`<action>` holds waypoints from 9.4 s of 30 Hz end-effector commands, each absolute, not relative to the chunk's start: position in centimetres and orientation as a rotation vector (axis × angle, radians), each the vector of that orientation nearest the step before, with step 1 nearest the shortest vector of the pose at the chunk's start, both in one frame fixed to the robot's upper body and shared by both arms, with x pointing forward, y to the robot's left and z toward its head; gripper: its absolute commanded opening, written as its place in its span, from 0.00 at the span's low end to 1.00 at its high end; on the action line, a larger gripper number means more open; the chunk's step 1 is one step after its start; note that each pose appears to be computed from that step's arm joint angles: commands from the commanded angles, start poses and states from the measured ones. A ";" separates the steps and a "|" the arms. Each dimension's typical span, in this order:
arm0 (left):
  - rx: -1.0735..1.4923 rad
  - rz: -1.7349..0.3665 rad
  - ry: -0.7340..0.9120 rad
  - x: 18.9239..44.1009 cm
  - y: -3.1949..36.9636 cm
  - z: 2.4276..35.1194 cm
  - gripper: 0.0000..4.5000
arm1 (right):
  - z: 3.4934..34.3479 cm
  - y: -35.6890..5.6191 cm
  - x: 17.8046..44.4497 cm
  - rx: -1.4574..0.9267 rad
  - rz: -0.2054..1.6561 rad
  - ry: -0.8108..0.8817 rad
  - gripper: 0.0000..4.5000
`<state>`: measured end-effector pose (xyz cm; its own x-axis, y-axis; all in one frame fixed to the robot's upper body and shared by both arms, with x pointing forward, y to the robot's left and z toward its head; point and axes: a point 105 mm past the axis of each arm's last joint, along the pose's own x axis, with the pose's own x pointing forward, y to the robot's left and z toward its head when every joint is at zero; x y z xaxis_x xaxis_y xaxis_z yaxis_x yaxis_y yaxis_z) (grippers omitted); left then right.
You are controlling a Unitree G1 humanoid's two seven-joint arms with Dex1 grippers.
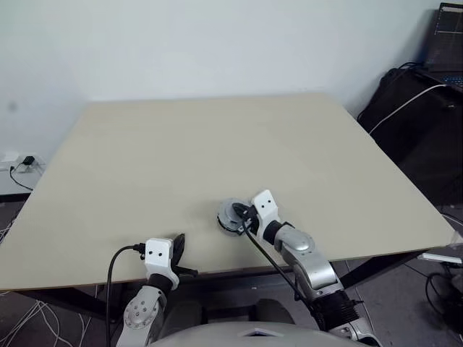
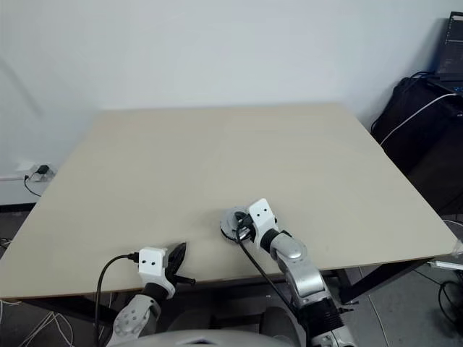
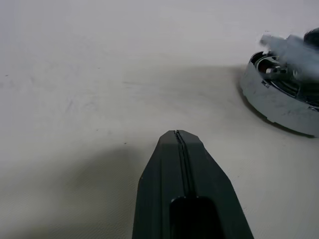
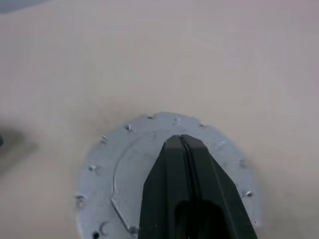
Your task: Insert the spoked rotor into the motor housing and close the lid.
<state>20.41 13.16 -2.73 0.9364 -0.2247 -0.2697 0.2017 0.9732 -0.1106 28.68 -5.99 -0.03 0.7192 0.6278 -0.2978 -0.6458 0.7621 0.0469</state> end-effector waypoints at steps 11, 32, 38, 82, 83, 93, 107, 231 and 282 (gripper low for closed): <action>-0.062 -0.221 0.216 21.1 13.2 -1.1 0.00 | 5.0 -5.8 29.0 -0.049 0.886 0.142 0.04; -0.078 -0.212 0.215 21.1 13.0 -1.2 0.00 | 2.4 -7.4 30.5 -0.122 0.944 0.362 1.00; -0.080 -0.214 0.215 21.2 13.0 -1.2 0.00 | 1.5 -7.8 30.5 -0.129 0.932 0.420 1.00; -0.079 -0.204 0.219 21.1 13.0 -1.2 0.00 | -0.3 -7.7 30.1 -0.231 0.919 0.485 0.72; -0.064 -0.204 0.210 21.3 13.1 -1.0 0.00 | -0.4 -7.7 30.0 -0.234 0.924 0.491 0.72; 0.010 -0.313 0.111 27.3 13.3 2.8 0.00 | -0.7 -7.3 29.7 -0.232 0.934 0.505 0.72; -0.148 -0.890 0.250 31.2 6.4 4.2 0.00 | -0.5 -6.5 29.6 -0.226 0.942 0.490 0.72; -0.051 -0.896 0.541 28.7 5.8 -1.6 0.00 | 0.2 -4.5 26.4 1.060 0.650 0.913 0.91; -0.106 -0.707 0.572 26.8 9.7 -3.3 0.00 | 0.9 -4.3 26.6 1.028 0.670 0.842 0.90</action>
